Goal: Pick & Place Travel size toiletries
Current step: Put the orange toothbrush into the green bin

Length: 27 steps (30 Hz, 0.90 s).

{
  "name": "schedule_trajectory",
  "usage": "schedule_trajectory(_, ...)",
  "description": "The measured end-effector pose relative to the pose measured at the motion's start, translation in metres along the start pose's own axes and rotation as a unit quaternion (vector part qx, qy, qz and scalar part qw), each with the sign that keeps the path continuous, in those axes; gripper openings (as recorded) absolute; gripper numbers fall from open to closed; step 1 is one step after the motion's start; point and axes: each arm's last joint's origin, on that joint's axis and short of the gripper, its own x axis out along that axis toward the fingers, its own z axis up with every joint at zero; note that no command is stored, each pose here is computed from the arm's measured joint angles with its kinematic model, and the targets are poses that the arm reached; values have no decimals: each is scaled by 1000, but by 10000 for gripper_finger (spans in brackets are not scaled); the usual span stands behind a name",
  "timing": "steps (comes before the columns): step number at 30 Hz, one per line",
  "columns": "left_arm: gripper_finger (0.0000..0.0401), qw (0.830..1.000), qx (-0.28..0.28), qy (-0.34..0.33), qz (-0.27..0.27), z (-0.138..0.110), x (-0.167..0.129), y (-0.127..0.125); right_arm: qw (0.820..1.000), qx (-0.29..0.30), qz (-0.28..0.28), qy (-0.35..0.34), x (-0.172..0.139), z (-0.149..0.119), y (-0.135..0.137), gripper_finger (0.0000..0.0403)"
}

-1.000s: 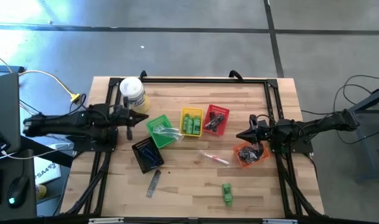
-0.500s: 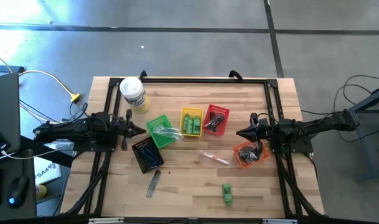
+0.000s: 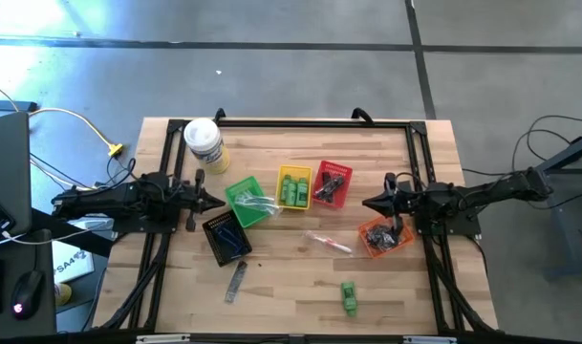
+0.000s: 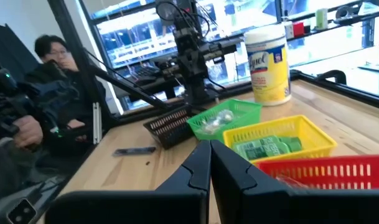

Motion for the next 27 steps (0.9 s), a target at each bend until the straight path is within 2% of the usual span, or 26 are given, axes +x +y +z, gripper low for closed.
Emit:
schedule_trajectory(12,0,1000,-27,3,1,-1,0,0,999,-27,-3,18,3,-4,0,2)
schedule_trajectory(25,0,998,-21,10,61,-2,0,3,999,-29,-3,21,3,-4,0,2)
schedule_trajectory(27,0,997,-39,5,61,-1,0,3,999,-29,-3,21,3,-4,0,2)
